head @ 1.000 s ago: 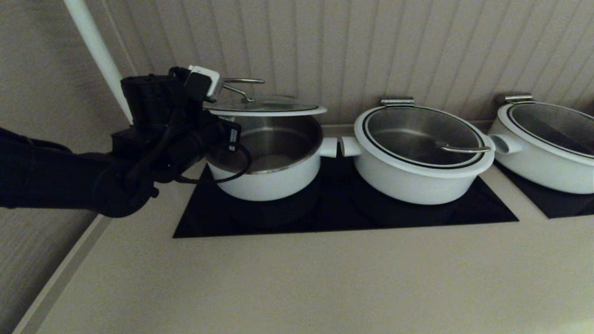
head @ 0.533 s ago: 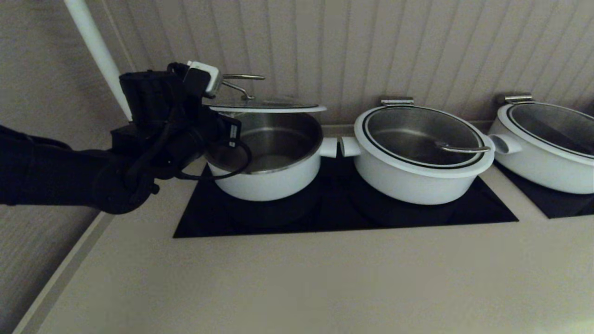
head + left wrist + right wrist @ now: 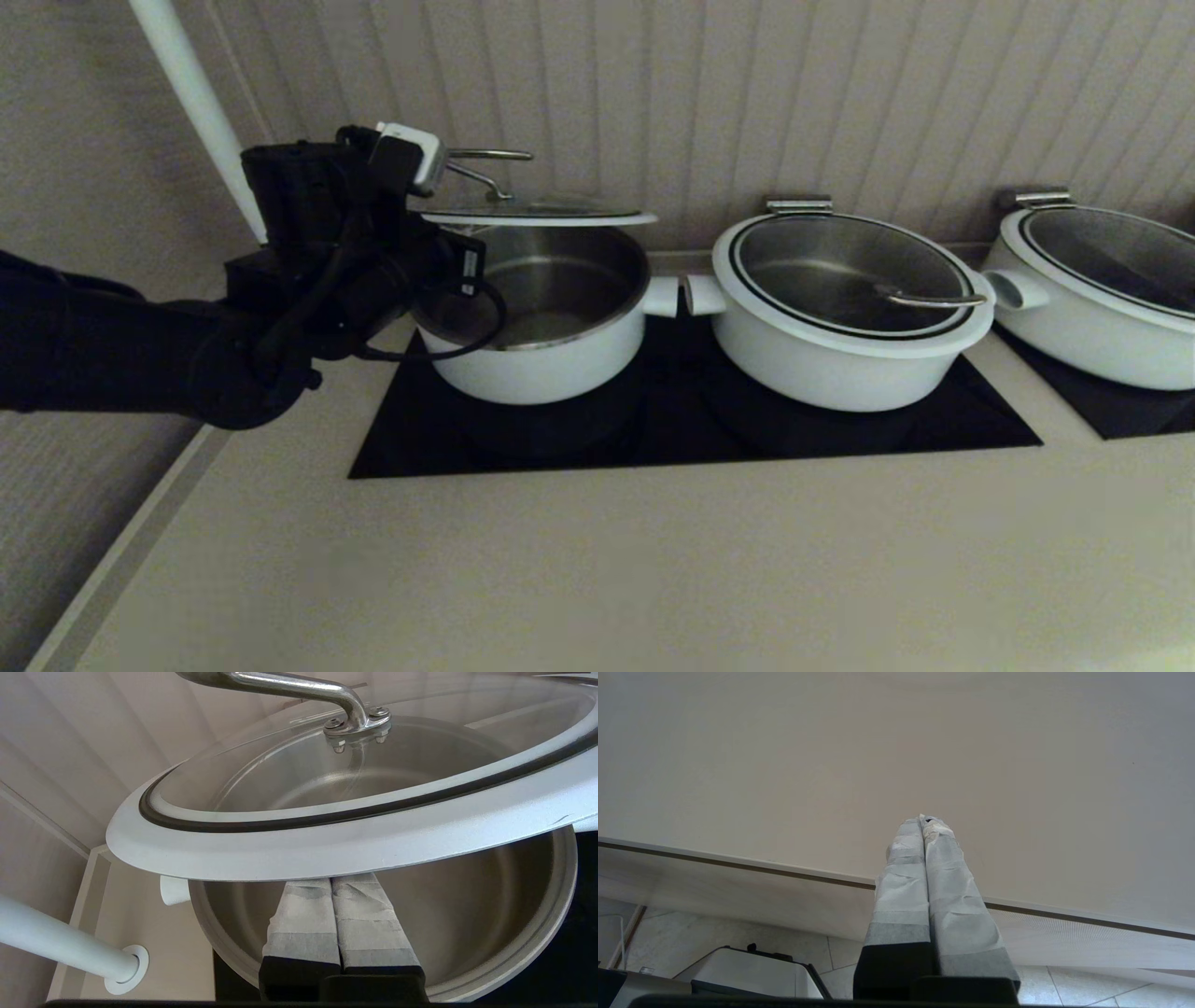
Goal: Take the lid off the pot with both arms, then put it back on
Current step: Open the pot lid completely
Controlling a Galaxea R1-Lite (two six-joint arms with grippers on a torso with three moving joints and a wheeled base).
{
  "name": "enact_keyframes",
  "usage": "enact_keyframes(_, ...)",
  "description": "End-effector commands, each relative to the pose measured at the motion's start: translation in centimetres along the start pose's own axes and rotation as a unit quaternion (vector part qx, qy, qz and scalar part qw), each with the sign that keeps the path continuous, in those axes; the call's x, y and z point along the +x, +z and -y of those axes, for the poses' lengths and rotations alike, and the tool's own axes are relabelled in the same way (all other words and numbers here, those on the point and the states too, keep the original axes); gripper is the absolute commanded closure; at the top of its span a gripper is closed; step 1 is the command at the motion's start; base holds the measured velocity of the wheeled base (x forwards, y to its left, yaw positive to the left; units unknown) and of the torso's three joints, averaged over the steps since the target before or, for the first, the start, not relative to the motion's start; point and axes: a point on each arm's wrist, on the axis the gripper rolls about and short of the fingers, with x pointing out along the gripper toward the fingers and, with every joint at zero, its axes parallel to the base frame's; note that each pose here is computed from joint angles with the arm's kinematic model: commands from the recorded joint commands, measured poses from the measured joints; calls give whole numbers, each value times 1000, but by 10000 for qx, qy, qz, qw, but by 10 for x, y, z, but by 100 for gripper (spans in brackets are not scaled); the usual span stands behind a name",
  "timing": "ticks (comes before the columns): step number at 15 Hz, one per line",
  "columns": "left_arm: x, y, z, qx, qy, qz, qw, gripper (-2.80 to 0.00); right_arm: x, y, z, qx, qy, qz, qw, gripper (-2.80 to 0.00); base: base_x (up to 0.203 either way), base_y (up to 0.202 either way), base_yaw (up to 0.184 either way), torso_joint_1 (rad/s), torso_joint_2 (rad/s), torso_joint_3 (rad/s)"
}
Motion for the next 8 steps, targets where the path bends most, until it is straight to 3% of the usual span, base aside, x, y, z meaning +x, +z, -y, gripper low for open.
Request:
enact_keyframes(1, 3, -3, 2, 11, -6, -29, 10000, 0, 0, 0, 0, -2, -1, -21, 10000, 0, 0, 0, 0, 0, 0, 0)
enact_keyframes(5, 4, -1, 1, -22, 35, 164, 9999, 0, -1, 0, 0, 28, -120, 59, 9999, 0, 0, 0, 0, 0, 0, 0)
enact_keyframes(8, 3, 1, 0, -30, 48, 203, 9998, 0, -9, -4, -2, 34, -336, 602, 9976, 0, 0, 0, 0, 0, 0, 0)
